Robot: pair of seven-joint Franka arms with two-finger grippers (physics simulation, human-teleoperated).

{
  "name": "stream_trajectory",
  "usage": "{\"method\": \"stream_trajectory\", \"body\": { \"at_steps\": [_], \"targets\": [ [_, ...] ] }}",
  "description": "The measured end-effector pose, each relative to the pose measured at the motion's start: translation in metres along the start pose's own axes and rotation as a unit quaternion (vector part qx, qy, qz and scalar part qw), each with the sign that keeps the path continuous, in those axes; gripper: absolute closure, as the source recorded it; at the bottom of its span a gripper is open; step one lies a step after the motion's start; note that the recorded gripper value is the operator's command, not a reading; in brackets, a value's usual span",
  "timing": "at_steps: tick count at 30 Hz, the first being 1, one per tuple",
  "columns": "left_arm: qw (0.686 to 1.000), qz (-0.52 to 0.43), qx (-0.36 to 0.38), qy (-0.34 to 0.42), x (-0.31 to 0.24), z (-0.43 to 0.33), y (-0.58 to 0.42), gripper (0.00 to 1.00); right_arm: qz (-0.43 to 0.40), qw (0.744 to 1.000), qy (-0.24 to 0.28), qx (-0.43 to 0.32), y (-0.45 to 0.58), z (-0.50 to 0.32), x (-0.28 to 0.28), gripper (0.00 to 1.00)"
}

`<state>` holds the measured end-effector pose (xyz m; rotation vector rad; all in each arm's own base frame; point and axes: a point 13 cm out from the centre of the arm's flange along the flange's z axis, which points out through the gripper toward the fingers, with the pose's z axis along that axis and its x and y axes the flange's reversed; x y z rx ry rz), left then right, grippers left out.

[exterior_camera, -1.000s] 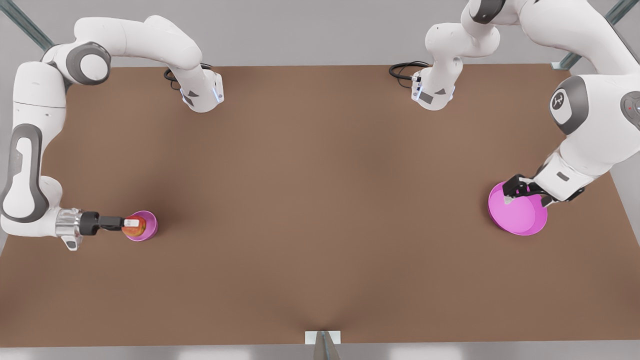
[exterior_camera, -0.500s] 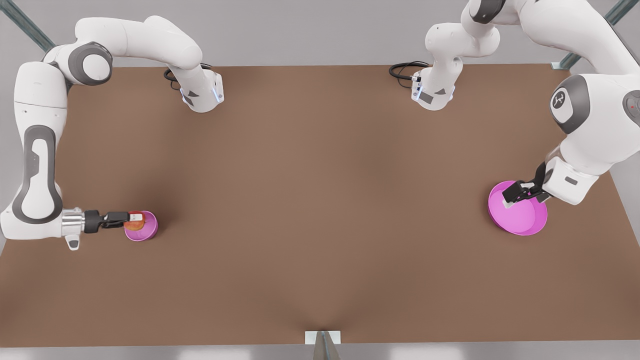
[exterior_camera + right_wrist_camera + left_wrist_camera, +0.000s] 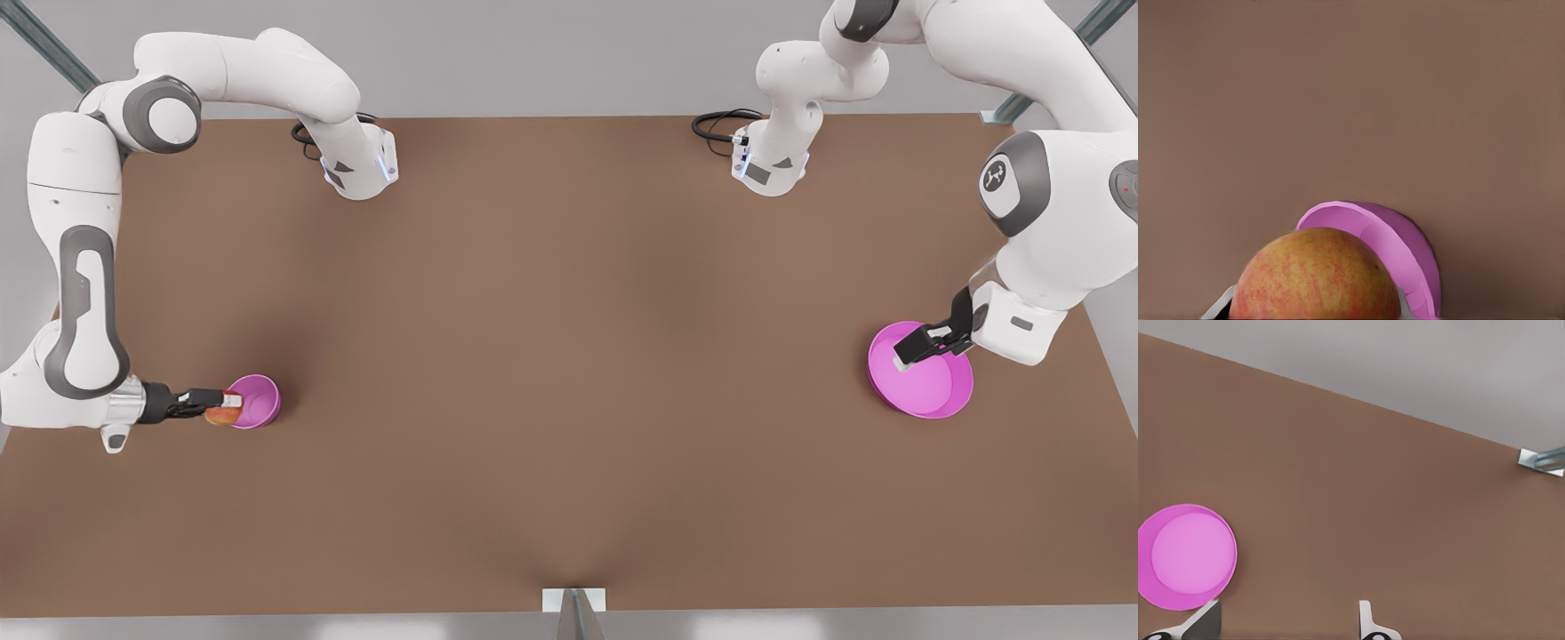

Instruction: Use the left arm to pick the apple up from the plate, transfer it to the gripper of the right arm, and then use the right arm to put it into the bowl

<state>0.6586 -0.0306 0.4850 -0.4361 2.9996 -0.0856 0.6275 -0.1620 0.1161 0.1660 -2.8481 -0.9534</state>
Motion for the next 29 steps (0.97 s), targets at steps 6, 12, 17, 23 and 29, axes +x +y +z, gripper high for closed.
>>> {"method": "stream_trajectory", "body": {
  "at_steps": [6,12,17,23,29],
  "targets": [
    [1.0,-0.013,0.0,0.0,0.0,-0.001,0.001,0.0,-0.003,1.0,-0.001,0.011,-0.003,-0.001,-0.002,0.01],
    [1.0,-0.022,0.0,0.001,0.0,-0.001,0.001,0.0,-0.098,0.987,-0.026,0.127,0.133,-0.104,-0.031,0.0],
    [1.0,-0.024,-0.001,0.002,0.001,0.001,0.0,0.0,-0.164,0.931,-0.006,0.325,0.336,-0.155,0.007,0.0],
    [1.0,0.013,-0.006,0.018,0.004,0.017,-0.005,0.0,-0.099,0.938,-0.012,0.331,0.355,-0.15,0.037,0.0],
    [0.999,0.047,-0.007,0.02,0.003,0.021,-0.005,0.0,-0.045,0.944,-0.034,0.325,0.34,-0.158,0.052,0.0]
  ]
}}
